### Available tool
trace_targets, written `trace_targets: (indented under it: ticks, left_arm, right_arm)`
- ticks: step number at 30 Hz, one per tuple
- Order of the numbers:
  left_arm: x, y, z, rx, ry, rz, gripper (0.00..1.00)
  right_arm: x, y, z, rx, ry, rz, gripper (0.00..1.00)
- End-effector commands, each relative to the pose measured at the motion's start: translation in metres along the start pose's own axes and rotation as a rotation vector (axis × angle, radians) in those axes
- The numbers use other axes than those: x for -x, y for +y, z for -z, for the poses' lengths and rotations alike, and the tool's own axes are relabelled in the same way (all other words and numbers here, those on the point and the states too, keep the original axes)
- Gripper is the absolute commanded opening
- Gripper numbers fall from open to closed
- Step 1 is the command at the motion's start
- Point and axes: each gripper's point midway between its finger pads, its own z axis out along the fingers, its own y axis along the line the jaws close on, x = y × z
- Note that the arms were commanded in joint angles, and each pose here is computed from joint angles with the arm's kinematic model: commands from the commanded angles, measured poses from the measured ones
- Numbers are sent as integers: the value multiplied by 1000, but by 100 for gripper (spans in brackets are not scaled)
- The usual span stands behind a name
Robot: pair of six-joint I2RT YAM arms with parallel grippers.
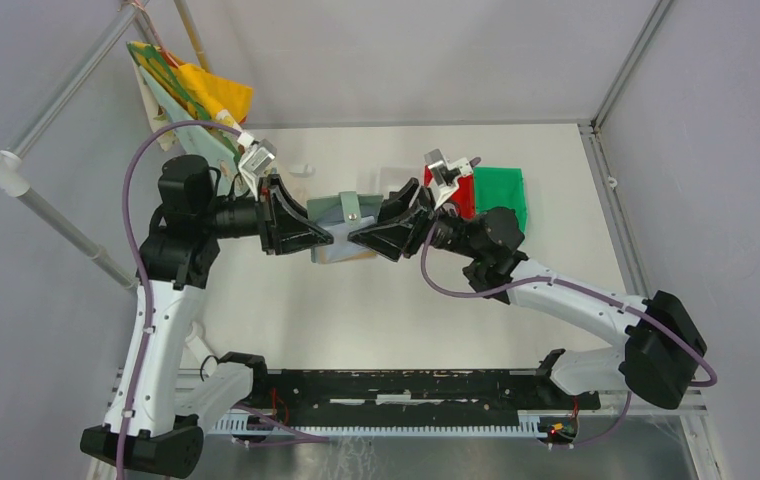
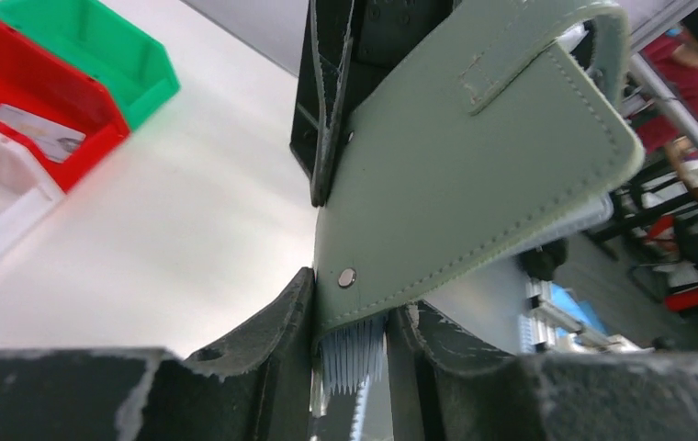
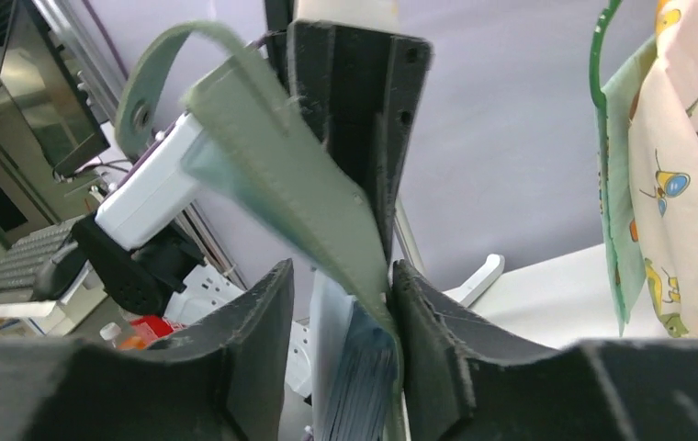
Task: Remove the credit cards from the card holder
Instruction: Remove the credit card from the card holder.
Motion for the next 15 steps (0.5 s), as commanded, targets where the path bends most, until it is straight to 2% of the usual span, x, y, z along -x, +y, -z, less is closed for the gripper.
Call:
trace_targets:
  ticks: [1, 4, 8, 15]
  left_arm:
    - [25, -3, -5, -30, -51, 130, 2]
    - [38, -11, -5, -51, -81, 154, 2]
    - [47, -19, -4, -64, -104, 153, 2]
    - [53, -22, -3, -57, -133, 161, 2]
  right_arm:
    - [14, 43, 14, 158, -91, 46, 56]
    - [8, 46, 34, 168, -124, 53, 62]
    - [11, 53, 51, 193, -174, 42, 65]
    - [9, 46, 58, 185, -224, -14, 71]
